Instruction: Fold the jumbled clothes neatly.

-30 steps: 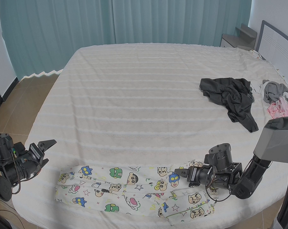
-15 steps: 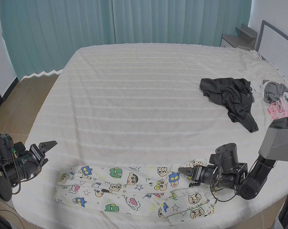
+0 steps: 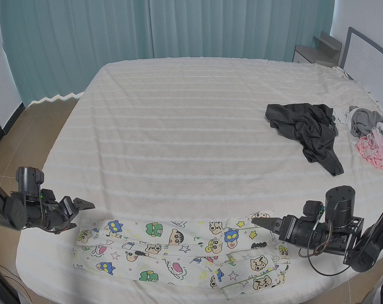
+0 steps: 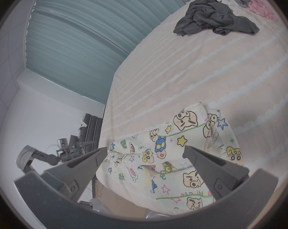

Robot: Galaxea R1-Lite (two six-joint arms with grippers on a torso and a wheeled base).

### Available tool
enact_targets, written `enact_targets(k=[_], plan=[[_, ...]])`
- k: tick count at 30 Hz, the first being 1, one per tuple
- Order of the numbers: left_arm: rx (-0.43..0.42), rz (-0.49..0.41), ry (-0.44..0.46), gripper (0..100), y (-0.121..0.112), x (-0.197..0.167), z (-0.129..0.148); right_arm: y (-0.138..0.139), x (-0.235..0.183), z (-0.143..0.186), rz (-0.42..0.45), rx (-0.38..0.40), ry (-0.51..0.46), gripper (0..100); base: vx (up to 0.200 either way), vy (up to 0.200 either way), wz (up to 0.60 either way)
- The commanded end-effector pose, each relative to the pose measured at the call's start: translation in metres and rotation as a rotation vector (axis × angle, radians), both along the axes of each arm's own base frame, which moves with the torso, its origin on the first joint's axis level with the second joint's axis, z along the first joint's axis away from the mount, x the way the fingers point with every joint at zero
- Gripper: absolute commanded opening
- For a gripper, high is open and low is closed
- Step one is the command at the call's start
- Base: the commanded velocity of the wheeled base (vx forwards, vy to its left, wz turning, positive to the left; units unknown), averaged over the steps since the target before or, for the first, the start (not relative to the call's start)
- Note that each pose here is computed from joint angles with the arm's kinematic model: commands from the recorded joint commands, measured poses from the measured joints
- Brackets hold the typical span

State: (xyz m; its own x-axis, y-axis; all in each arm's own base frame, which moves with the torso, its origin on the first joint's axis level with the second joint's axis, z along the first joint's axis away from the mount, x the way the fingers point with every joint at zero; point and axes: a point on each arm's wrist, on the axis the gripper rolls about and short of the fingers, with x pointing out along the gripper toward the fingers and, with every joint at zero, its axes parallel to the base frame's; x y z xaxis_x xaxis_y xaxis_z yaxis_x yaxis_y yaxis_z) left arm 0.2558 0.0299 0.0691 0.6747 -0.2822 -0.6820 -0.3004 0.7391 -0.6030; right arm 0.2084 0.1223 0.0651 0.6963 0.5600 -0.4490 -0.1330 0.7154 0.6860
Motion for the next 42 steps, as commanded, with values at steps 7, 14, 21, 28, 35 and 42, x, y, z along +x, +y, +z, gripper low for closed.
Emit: enact_targets(k=[7, 14, 21, 28, 35, 42], plan=[[-0.012, -0.028, 0.132, 100, 0.006, 0.057, -0.041, -0.007, -0.017, 0.002, 0.031, 0.037, -0.004, 100, 0.0, 0.0, 0.0], [-0.007, -0.017, 0.123, 100, 0.01, 0.063, -0.041, -0.007, -0.018, 0.001, 0.032, 0.033, 0.001, 100, 0.0, 0.0, 0.0], [0.005, -0.014, 0.176, 100, 0.019, 0.056, -0.041, -0.007, -0.018, -0.001, 0.032, 0.028, 0.008, 100, 0.0, 0.0, 0.0], [0.022, -0.047, 0.213, 100, 0.02, 0.05, -0.046, -0.005, -0.016, -0.006, 0.035, 0.015, 0.021, 100, 0.0, 0.0, 0.0], [0.025, -0.063, 0.217, 0, 0.015, 0.055, -0.049, -0.005, -0.017, -0.006, 0.036, 0.014, 0.021, 100, 0.0, 0.0, 0.0], [0.051, -0.041, 0.225, 0, 0.016, 0.057, -0.051, -0.003, -0.02, -0.007, 0.049, 0.012, 0.024, 100, 0.0, 0.0, 0.0]])
